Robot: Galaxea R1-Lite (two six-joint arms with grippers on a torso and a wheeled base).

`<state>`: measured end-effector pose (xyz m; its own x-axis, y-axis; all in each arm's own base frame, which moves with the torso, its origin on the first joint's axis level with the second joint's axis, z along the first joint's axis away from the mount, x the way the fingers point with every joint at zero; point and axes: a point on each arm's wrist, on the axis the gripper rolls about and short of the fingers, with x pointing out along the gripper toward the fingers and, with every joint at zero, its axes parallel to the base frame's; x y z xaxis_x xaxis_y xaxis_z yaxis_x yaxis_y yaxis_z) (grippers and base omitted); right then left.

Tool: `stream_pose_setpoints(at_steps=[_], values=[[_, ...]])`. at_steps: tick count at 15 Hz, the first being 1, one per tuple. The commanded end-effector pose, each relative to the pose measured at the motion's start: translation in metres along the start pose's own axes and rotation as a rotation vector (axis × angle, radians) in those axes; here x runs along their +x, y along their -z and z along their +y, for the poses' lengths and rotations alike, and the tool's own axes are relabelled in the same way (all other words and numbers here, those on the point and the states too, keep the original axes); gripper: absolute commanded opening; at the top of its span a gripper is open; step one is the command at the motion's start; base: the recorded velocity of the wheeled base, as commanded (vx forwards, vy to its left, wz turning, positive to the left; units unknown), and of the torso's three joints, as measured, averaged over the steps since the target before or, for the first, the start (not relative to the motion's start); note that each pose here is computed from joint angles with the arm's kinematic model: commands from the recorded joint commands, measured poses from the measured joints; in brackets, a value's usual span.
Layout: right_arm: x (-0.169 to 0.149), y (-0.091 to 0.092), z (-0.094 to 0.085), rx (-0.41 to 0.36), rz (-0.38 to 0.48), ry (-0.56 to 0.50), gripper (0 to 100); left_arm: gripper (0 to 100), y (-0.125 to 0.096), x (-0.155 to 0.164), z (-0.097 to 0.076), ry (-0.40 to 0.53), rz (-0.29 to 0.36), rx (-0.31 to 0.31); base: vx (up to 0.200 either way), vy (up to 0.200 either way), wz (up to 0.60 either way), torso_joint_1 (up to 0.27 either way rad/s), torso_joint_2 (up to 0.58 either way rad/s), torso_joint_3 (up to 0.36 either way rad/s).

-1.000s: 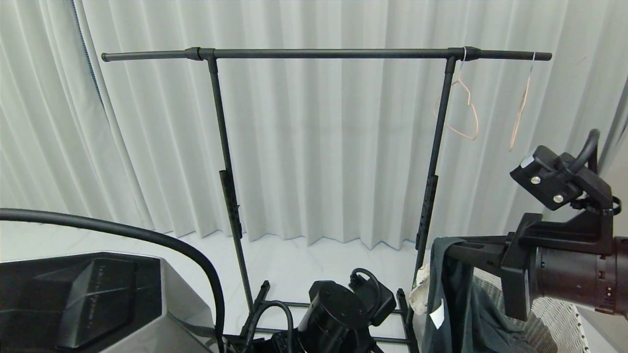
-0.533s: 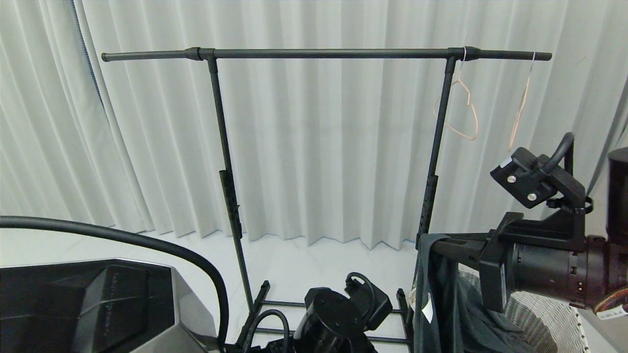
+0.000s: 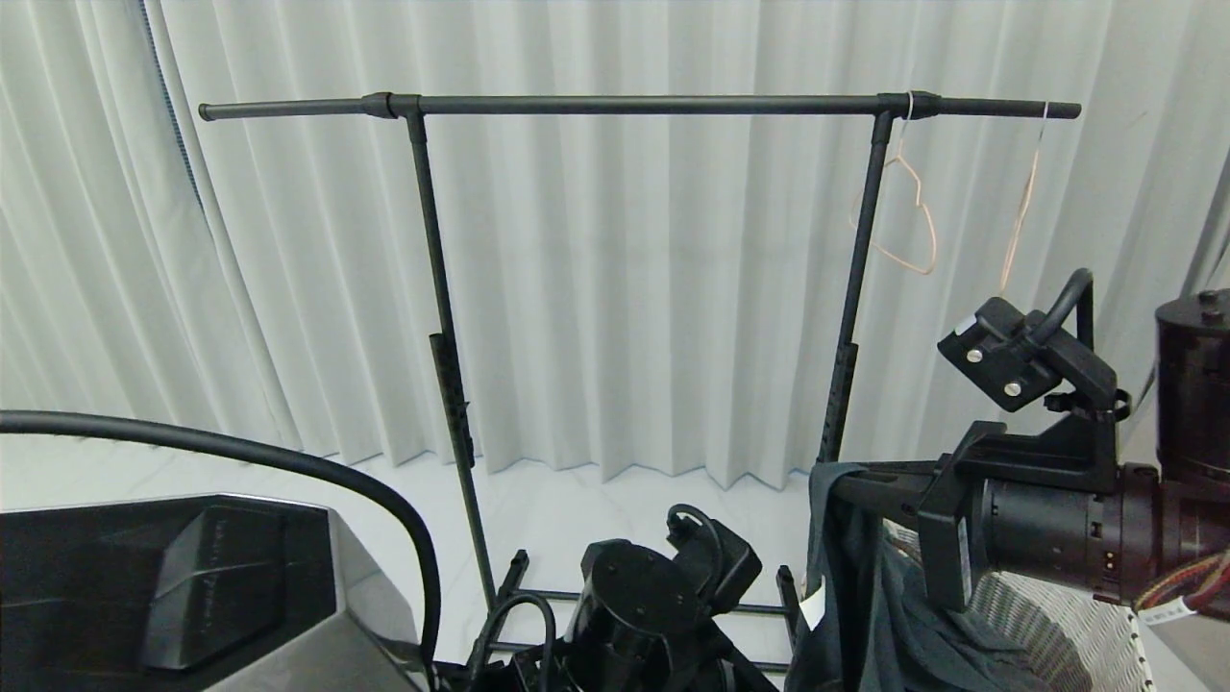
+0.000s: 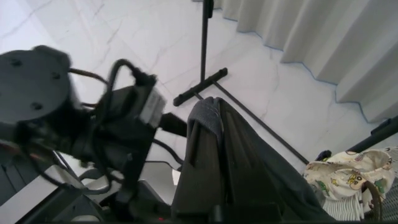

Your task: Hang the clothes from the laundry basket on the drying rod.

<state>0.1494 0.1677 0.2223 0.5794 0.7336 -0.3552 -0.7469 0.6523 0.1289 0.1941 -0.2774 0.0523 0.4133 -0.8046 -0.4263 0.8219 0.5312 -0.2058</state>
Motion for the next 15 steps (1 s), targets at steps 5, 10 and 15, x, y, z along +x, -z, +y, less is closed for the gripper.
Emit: stream_pose_setpoints(at_steps=[5,10,15], values=[[-0.001,-0.001,0.001,-0.003,-0.003,-0.004,0,100,0.027,0.017,0.013,-0.035,0.092,-0.011,0.0,0.0,0.0,0.0,0.0,0.0],[-0.005,-0.002,0.004,-0.01,-0.015,-0.019,0,0,0.027,0.019,0.017,-0.048,0.09,-0.002,0.0,0.0,0.0,0.0,0.0,0.0],[-0.004,0.001,-0.001,-0.001,-0.003,0.006,0,0,0.024,0.003,0.017,-0.222,0.068,0.084,0.0,0.0,0.0,0.0,0.0,0.0]])
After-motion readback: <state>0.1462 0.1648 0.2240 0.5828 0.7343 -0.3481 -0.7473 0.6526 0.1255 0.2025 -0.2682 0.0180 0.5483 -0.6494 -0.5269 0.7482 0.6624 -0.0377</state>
